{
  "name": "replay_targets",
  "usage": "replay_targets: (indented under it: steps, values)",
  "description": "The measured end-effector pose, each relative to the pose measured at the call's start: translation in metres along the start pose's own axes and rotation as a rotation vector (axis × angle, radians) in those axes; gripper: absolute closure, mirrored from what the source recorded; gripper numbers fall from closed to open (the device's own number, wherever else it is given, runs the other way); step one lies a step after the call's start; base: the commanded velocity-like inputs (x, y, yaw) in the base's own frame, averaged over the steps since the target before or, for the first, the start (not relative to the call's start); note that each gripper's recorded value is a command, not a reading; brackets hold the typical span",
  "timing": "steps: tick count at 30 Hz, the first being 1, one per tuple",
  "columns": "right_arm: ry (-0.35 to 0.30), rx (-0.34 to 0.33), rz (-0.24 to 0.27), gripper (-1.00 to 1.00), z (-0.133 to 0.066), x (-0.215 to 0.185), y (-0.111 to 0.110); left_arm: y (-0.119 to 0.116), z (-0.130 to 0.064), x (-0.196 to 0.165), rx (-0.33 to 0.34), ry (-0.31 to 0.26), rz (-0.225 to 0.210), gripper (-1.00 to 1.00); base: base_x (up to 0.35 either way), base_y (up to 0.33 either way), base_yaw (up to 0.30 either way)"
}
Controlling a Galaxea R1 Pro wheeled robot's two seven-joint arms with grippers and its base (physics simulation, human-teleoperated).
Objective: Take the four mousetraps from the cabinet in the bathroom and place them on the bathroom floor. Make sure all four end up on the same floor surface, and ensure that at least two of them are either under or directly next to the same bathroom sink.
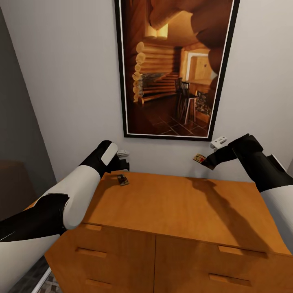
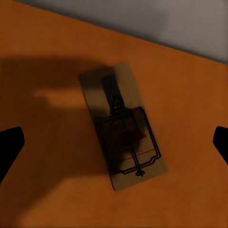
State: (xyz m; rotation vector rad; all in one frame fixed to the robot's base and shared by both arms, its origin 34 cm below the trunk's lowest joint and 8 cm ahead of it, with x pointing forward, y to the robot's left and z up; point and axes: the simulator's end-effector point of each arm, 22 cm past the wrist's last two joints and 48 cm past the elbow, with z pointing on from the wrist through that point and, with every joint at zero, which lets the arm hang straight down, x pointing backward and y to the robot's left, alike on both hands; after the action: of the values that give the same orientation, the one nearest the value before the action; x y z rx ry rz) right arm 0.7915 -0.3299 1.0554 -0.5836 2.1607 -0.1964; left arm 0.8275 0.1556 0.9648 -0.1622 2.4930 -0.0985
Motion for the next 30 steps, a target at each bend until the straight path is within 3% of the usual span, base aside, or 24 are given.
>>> replay_targets:
  steps: [12,30]
  values:
    - [0.001,0.002,0.000,1.00,0.0000,0.0002,-0.0005,-0.0088,0.0018,0.0026,0.039,0.007,0.002,-1.00,0.000,0.000,0.000]
    - [0.001,0.002,0.000,1.00,-0.0002,0.0005,-0.0010,-0.0093,0.0002,0.0000,0.041,-0.002,0.007,-1.00,0.000,0.000,0.000]
